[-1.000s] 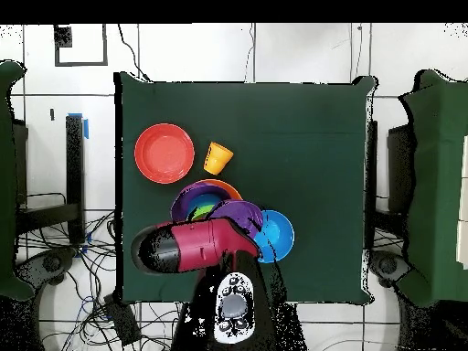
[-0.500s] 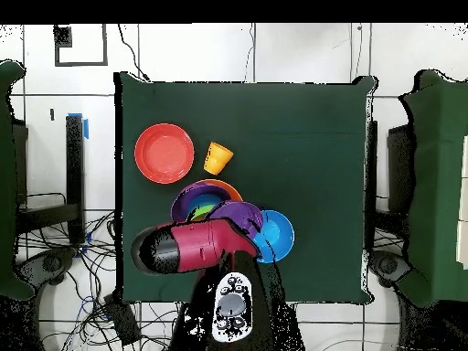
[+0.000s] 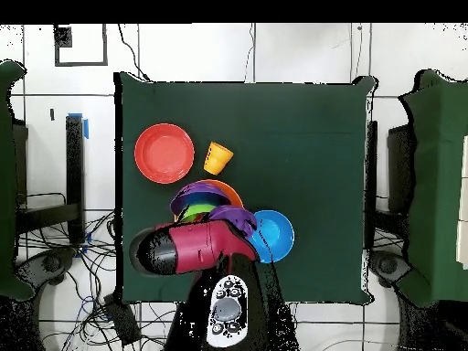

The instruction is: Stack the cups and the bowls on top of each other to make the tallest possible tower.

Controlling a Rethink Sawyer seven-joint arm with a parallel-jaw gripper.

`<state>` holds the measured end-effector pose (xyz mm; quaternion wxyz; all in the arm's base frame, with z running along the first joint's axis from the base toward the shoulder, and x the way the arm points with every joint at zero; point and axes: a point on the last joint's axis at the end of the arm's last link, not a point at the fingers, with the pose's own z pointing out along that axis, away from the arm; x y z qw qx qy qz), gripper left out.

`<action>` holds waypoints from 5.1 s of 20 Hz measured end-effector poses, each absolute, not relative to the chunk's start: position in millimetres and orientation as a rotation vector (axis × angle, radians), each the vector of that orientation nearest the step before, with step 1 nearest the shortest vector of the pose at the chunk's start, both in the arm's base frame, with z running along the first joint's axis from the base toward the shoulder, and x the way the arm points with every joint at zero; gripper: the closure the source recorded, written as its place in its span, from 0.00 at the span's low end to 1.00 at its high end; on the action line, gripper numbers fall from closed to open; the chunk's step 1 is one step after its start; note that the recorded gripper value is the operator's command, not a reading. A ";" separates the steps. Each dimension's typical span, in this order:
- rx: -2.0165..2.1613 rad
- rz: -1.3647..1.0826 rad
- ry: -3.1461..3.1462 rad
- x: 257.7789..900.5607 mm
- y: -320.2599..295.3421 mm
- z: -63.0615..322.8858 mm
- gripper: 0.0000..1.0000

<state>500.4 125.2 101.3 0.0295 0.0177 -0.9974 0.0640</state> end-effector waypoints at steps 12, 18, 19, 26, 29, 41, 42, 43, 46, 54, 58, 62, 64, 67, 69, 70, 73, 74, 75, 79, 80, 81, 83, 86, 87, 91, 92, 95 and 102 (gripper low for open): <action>0.027 0.204 -3.063 497.3 124.3 98.0 1.00; 0.027 0.204 -3.063 497.3 124.3 98.0 1.00; 0.027 0.204 -3.063 497.3 124.3 98.0 1.00; 0.015 0.200 -3.071 503.5 125.0 98.3 1.00; 0.007 0.199 -3.076 509.0 125.5 98.0 1.00; -0.064 0.265 -3.036 527.2 134.2 92.1 1.00; -0.078 0.272 -3.033 528.9 135.4 91.3 1.00; -0.092 0.277 -3.030 530.8 136.7 90.6 1.00; -0.141 0.295 -3.020 536.3 140.2 88.3 1.00; -0.236 0.335 -3.010 548.5 143.6 74.8 1.00; -0.249 0.344 -3.002 551.1 142.2 64.8 1.00; -0.248 0.348 -2.995 550.4 141.0 60.0 1.00; -0.248 0.350 -2.994 550.8 140.6 58.8 1.00; -0.248 0.351 -2.995 551.5 140.3 58.8 1.00; -0.249 0.351 -2.995 551.5 140.3 58.8 1.00; -0.249 0.351 -2.995 551.6 140.3 58.8 1.00; -0.249 0.351 -2.995 551.8 140.3 58.9 1.00; -0.249 0.351 -2.995 551.8 140.3 58.9 1.00; -0.249 0.351 -2.995 551.8 140.3 58.9 1.00; -0.249 0.351 -2.995 551.8 140.2 58.9 1.00; -0.249 0.351 -2.995 551.8 140.2 58.9 1.00; -0.249 0.351 -2.995 551.9 140.0 58.9 1.00; -0.251 0.351 -2.996 552.1 139.6 59.0 1.00; -0.254 0.350 -2.996 552.7 138.6 59.6 1.00; -0.256 0.349 -2.997 553.0 138.2 60.0 1.00; -0.272 0.328 -3.003 554.9 135.6 66.3 1.00; -0.276 0.322 -3.004 555.0 135.4 67.9 1.00; -0.309 0.273 -3.012 555.4 131.2 82.4 1.00; -0.415 0.174 -3.019 550.4 105.6 119.7 1.00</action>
